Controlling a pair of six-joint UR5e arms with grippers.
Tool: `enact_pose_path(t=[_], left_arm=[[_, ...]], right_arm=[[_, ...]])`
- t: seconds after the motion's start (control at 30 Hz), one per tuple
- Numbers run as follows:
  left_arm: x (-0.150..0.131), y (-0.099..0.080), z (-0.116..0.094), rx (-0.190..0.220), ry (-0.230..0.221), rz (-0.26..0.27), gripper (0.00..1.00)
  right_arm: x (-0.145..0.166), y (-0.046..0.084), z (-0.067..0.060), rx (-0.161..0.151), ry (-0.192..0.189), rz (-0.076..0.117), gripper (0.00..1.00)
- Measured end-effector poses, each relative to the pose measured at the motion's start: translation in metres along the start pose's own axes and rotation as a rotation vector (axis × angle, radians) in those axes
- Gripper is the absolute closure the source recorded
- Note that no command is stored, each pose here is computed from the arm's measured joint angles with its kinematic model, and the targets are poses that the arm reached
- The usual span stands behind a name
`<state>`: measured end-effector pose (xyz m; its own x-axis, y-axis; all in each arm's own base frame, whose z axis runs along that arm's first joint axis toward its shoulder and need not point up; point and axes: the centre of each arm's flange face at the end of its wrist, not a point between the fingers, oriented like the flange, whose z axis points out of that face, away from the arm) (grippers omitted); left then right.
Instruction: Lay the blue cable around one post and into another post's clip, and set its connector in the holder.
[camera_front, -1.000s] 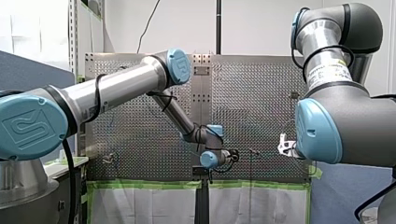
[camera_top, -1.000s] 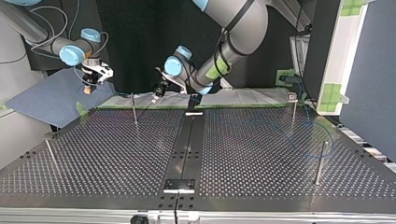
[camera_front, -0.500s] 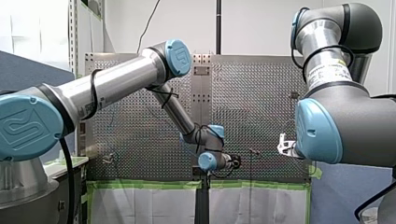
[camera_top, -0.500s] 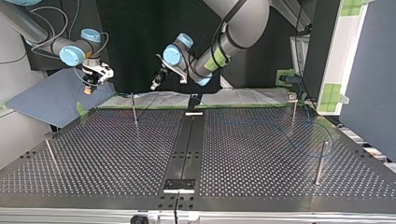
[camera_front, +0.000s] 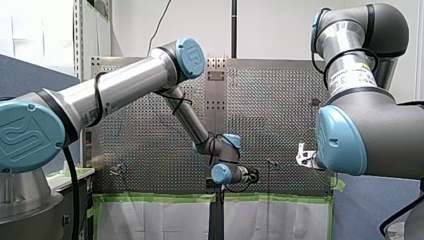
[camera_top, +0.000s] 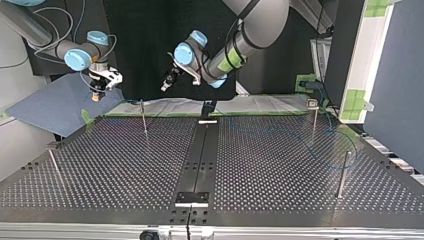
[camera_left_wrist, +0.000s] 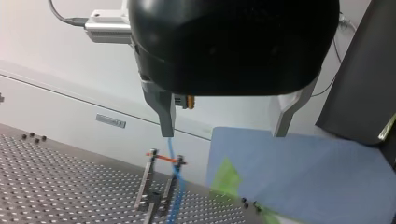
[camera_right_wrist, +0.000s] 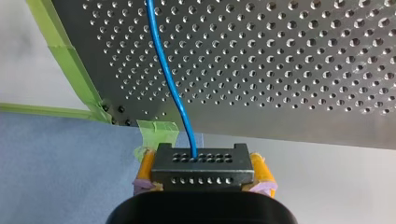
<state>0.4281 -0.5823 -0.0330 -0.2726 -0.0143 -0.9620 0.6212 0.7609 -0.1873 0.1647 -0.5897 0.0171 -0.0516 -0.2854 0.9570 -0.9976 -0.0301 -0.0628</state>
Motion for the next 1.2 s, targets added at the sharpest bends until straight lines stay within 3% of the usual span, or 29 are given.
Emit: enact_pose_path(t=[0.37, 0.8, 1.2], left_arm=[[-0.021, 0.001, 0.001, -0.083, -0.048, 0.011, 0.0], [-0.022, -0.006, 0.001, -0.073, -0.066, -0.024, 0.0], [-0.022, -0.004, 0.001, -0.097, -0.071, -0.064, 0.0]], right_arm=[[-0.001, -0.002, 0.0, 0.004, -0.001, 0.0, 1.0], [-0.001, -0.005, -0.001, 0.012, -0.001, -0.002, 1.0], [-0.002, -0.008, -0.001, 0.018, 0.0, -0.004, 1.0]])
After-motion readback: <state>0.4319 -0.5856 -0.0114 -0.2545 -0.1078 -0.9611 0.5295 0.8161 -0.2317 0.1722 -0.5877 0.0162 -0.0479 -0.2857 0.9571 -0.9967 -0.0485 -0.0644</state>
